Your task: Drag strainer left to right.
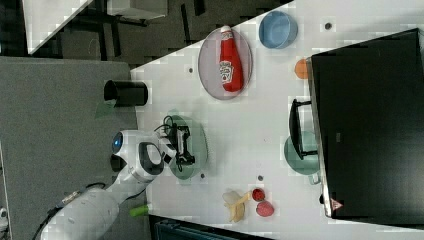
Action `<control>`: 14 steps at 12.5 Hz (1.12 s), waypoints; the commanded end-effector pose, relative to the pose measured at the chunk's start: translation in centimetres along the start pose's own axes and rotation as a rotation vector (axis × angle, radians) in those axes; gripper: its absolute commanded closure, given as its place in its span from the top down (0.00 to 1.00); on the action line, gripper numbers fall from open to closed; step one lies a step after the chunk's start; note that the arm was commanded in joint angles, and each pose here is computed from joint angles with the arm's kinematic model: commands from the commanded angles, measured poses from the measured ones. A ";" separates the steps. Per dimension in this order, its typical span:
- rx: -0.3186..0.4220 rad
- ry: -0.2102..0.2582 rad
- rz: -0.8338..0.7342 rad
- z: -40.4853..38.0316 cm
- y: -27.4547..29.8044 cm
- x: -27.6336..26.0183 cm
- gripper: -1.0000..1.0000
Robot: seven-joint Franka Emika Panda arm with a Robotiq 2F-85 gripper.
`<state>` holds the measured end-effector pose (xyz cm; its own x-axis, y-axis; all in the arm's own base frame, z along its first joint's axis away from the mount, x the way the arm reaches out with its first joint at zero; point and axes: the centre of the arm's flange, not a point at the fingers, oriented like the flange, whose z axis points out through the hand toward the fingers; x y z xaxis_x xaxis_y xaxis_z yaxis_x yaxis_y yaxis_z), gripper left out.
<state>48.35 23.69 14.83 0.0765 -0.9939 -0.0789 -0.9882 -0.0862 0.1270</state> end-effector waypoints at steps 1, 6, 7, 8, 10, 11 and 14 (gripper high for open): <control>0.008 0.026 0.083 -1.0 0.5 3.4 1.00; 0.012 0.035 0.025 -1.2 0.1 8.2 1.00; 0.011 0.038 0.016 -1.2 0.0 9.5 1.00; 0.009 0.041 0.029 -1.2 -0.1 10.7 1.00; 0.007 0.047 0.066 -1.3 0.0 12.8 1.00; 0.006 0.050 0.078 -1.3 0.1 13.7 1.00; 0.001 0.060 0.112 -1.3 0.5 15.9 1.00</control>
<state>49.46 8.46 14.41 -0.0774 -0.9970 -0.0060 -0.9892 0.0761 0.1253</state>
